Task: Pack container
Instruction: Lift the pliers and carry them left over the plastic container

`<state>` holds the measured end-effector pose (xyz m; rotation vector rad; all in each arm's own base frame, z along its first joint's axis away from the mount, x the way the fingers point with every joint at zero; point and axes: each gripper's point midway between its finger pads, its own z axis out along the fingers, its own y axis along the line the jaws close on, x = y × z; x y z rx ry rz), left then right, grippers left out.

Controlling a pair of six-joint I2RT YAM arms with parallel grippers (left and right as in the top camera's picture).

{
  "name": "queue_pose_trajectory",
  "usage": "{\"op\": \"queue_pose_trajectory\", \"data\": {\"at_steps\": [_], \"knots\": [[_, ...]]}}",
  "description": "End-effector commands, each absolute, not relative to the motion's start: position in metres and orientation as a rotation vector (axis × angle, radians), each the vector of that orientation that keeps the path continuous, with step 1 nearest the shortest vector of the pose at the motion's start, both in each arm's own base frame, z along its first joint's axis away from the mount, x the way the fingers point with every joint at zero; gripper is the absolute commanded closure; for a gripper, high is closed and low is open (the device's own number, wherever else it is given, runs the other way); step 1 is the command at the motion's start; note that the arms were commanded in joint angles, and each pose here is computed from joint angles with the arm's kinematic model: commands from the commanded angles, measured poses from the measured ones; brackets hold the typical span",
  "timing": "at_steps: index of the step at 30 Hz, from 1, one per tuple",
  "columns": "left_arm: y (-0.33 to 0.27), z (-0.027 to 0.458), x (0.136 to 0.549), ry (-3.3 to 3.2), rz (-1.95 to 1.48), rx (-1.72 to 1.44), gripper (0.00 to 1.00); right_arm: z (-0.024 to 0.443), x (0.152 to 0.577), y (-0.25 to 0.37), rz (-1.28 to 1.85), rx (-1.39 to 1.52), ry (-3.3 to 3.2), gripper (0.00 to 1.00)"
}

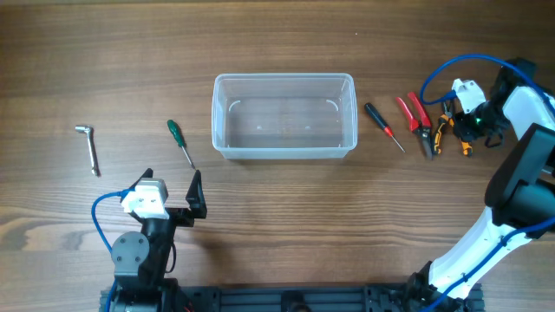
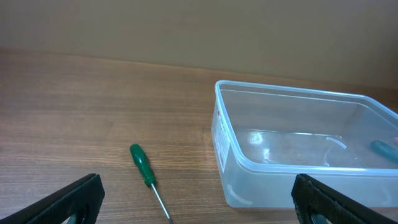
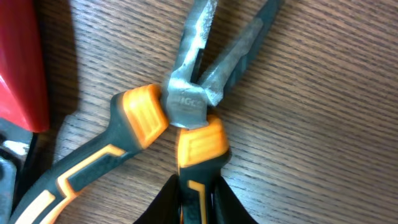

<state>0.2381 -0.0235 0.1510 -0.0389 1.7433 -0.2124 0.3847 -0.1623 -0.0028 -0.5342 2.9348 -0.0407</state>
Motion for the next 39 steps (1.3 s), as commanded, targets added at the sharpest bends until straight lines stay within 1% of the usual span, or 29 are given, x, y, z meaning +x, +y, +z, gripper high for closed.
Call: {"op": "queue_pose_trajectory", "data": {"at_steps": [1, 4, 7, 9, 11, 14, 21, 26, 29, 33, 36, 39], "knots": [[-0.028, 0.15, 0.238, 1.744, -0.237, -0.024, 0.0, -0.011, 0.387, -0.161, -0.022, -0.512, 2.943, 0.86], [-0.028, 0.15, 0.238, 1.744, -0.237, -0.024, 0.0, -0.005, 0.394, -0.164, -0.037, -0.495, 2.928, 0.87], [-0.028, 0.15, 0.238, 1.744, -0.237, -0.024, 0.0, 0.0, 0.399, -0.167, -0.048, -0.471, 2.92, 0.91], [-0.028, 0.15, 0.238, 1.744, -0.237, -0.024, 0.0, 0.003, 0.401, -0.168, -0.053, -0.449, 2.92, 0.91], [-0.028, 0.15, 0.238, 1.744, -0.237, -0.024, 0.0, 0.011, 0.405, -0.171, -0.068, -0.418, 2.911, 0.94], [-0.028, 0.15, 0.238, 1.744, -0.237, -0.024, 0.0, 0.024, 0.412, -0.172, -0.085, -0.419, 2.89, 0.95], [-0.028, 0.15, 0.238, 1.744, -0.237, -0.024, 0.0, 0.075, 0.436, -0.165, -0.123, -0.458, 2.83, 0.95], [-0.028, 0.15, 0.238, 1.744, -0.237, -0.024, 0.0, 0.115, 0.454, -0.15, -0.147, -0.516, 2.774, 0.95], [-0.028, 0.15, 0.238, 1.744, -0.237, -0.024, 0.0, 0.142, 0.464, -0.13, -0.16, -0.568, 2.726, 0.95], [-0.028, 0.15, 0.238, 1.744, -0.237, -0.025, 0.0, 0.185, 0.474, -0.087, -0.172, -0.634, 2.631, 0.94], [-0.028, 0.15, 0.238, 1.744, -0.237, -0.024, 0.0, 0.223, 0.473, -0.036, -0.158, -0.734, 2.519, 0.94], [-0.028, 0.15, 0.238, 1.744, -0.237, -0.024, 0.0, 0.255, 0.463, 0.016, -0.138, -0.841, 2.411, 0.94]]}}
